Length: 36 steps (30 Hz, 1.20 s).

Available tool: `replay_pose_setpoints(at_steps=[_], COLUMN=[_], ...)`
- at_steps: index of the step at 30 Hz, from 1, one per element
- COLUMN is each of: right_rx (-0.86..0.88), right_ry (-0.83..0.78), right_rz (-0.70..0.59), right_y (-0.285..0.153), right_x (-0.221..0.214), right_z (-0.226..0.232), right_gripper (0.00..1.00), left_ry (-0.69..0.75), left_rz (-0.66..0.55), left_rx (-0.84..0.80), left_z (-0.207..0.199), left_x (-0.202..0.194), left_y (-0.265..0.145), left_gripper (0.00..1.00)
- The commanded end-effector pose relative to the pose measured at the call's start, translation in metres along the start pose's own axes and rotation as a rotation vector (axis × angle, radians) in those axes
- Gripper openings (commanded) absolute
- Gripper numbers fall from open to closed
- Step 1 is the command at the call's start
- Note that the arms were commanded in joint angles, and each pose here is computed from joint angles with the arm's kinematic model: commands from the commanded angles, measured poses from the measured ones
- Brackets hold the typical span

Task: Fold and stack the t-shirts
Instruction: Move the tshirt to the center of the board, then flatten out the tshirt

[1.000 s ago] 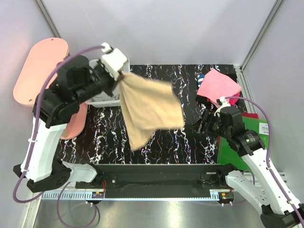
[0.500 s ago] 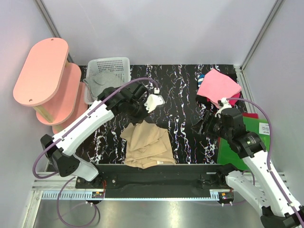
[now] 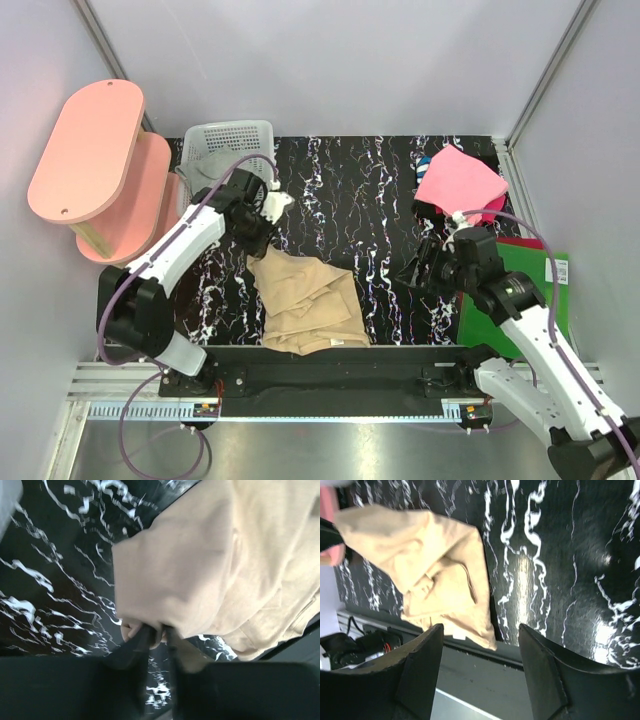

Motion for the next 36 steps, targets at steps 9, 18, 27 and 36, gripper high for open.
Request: replay_pose_setpoints(at_steps=[9, 18, 27, 36], right_rx=[0.023, -0.024, -0.079, -0.238], right_ry=[0.006, -0.079, -0.077, -0.138], right_rz=[0.405, 0.579, 0.64, 0.52], right_y=[0.062, 0.102, 0.124, 0.106], right_x=[-0.054, -0.103, -0.129, -0.108], right_z=[-0.004, 0.01, 0.007, 0.012], right_gripper=[0.73, 0.74, 0.49, 0.0], left_ry=[-0.154, -0.236, 0.033, 0.239], left_rz=[-0.148, -0.107, -0.221, -0.052], left_rx=[0.367, 0.48, 0.108, -0.031], left_z=[0.056, 0.068, -0.023, -0.077], left_x=[-0.013, -0.049, -0.012, 0.002], left_y=[-0.031, -0.041, -0.069, -0.02], left_gripper=[0.45, 0.58, 0.69, 0.62])
Point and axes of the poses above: each gripper's point midway between its finger pads, its own y axis out along the fingers, its own z axis along the line the jaws close on, x = y × z, the point moved 9 cm from there along -y, back along the fingers, and after that the axes turned 5 degrees about y, right-handed, at the moved point
